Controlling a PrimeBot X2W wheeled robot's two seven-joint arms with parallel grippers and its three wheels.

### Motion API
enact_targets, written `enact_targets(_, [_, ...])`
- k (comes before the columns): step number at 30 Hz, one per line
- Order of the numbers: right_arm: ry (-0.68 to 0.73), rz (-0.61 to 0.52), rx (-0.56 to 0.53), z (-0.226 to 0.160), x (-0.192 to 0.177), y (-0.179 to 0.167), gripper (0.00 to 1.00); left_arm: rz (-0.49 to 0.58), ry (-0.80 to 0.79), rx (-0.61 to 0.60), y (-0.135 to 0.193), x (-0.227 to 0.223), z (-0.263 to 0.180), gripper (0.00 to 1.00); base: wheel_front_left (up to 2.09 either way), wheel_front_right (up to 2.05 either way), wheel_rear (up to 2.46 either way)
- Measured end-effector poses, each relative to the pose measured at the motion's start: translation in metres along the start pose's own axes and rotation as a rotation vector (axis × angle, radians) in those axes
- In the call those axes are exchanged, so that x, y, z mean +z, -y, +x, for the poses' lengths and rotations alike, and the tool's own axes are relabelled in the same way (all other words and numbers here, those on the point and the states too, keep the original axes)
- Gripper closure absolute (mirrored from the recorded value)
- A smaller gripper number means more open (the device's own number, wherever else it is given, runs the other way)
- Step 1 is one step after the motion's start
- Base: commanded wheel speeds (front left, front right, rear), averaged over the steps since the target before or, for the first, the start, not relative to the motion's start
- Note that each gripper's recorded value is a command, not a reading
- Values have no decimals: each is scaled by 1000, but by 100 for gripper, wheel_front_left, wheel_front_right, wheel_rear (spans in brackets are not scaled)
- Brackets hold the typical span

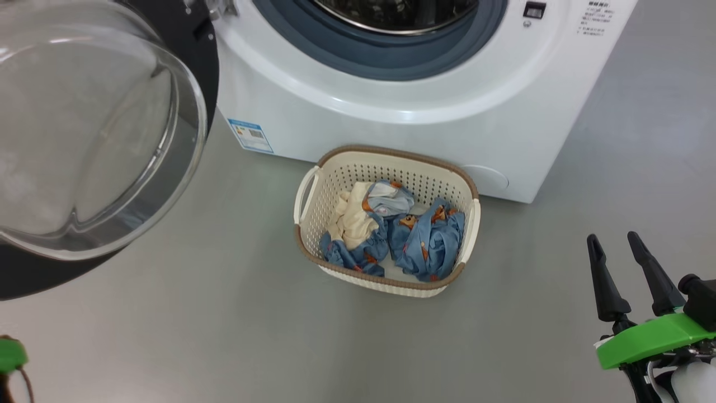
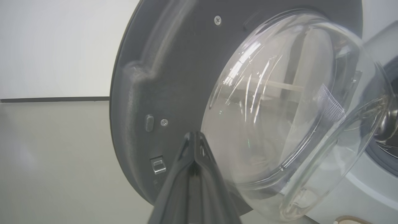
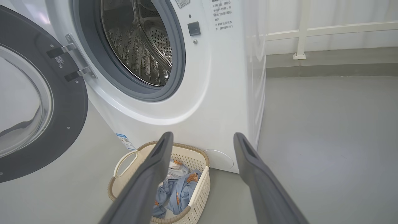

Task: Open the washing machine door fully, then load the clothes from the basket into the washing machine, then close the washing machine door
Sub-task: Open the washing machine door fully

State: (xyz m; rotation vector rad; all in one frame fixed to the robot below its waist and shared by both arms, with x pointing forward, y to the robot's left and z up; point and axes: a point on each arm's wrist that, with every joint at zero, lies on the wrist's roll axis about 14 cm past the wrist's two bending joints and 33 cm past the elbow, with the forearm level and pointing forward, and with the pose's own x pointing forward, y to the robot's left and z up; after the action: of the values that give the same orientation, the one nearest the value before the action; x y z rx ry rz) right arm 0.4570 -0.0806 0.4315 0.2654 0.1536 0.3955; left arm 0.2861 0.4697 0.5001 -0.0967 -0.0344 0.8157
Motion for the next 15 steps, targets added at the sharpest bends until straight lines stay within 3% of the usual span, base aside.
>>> enact_targets(5, [26, -8, 10, -6, 13, -8, 0, -36, 9, -78, 19, -1, -20, 100, 0, 0, 0])
enact_targets(7, [39, -13, 15, -8, 18, -10, 0, -52, 11, -118, 26, -1, -28, 89, 0, 0, 0])
enact_targets(8, [43, -16, 15, -10, 20, -11, 0, -50, 9, -137, 29, -2, -32, 80, 0, 0, 0])
enact_targets(9, [40, -19, 11, -16, 20, -12, 0, -51, 7, -168, 33, -4, -42, 56, 0, 0, 0])
enact_targets(10, [40, -20, 9, -19, 20, -12, 0, -48, 5, -183, 35, -5, -46, 41, 0, 0, 0])
enact_targets(11, [40, -20, 7, -22, 21, -12, 0, -50, 2, -196, 38, -6, -50, 13, 0, 0, 0])
enact_targets(12, [44, -19, 4, -24, 22, -13, 0, -59, -1, -214, 42, -8, -55, 0, 0, 0, 0])
enact_targets(15, [59, -16, -5, -28, 27, -12, 0, -72, -26, -281, 61, -16, -66, 0, 0, 0, 0])
